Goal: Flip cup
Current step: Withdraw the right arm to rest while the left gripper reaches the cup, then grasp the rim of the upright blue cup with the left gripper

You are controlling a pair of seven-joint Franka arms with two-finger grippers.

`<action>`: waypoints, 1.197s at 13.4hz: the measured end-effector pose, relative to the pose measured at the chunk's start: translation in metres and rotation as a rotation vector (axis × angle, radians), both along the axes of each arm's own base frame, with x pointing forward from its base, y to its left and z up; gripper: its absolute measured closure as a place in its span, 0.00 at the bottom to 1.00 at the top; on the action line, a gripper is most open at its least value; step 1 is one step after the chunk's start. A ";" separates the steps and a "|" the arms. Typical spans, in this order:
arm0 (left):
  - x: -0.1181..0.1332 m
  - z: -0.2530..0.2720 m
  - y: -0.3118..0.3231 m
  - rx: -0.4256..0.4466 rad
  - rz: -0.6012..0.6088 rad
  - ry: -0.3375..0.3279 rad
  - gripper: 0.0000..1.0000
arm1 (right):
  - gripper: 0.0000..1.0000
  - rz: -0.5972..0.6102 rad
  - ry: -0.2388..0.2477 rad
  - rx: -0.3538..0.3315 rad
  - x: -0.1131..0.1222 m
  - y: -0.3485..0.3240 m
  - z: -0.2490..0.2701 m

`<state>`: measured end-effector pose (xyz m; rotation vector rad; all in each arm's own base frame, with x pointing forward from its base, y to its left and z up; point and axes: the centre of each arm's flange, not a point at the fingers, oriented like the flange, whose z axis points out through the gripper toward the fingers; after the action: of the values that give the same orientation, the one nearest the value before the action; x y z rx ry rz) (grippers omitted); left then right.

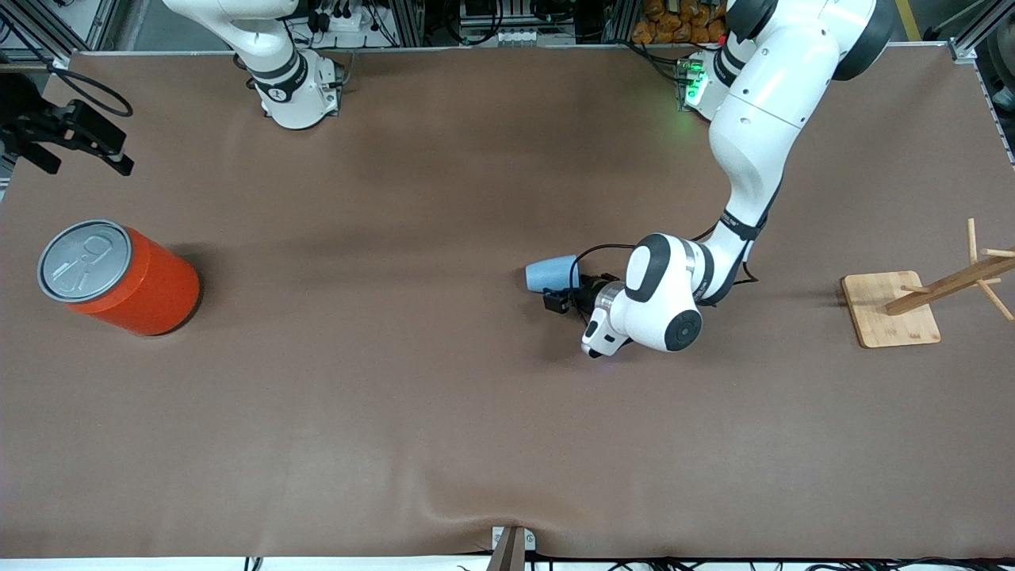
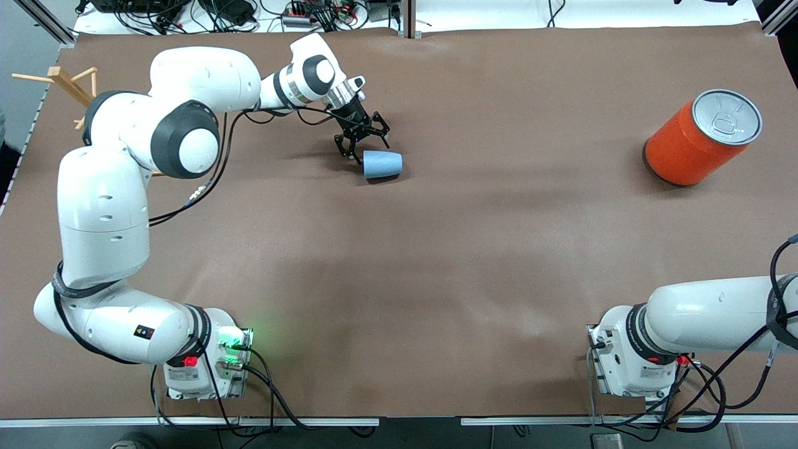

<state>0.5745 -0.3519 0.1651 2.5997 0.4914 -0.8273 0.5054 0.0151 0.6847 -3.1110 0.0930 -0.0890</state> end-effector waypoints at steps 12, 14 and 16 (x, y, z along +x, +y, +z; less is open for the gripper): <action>0.007 0.012 -0.005 0.034 0.104 0.038 0.90 | 0.00 -0.039 0.015 0.016 0.008 -0.024 0.003; 0.008 0.014 -0.006 0.043 0.122 0.044 0.93 | 0.00 -0.037 0.015 0.020 0.008 -0.024 0.003; 0.009 0.016 -0.007 0.050 0.128 0.044 0.93 | 0.00 -0.037 0.015 0.020 0.008 -0.024 0.003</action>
<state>0.5836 -0.3590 0.1807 2.5678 0.6918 -0.8408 0.5136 -0.0084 0.6876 -3.0905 0.1501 -0.0650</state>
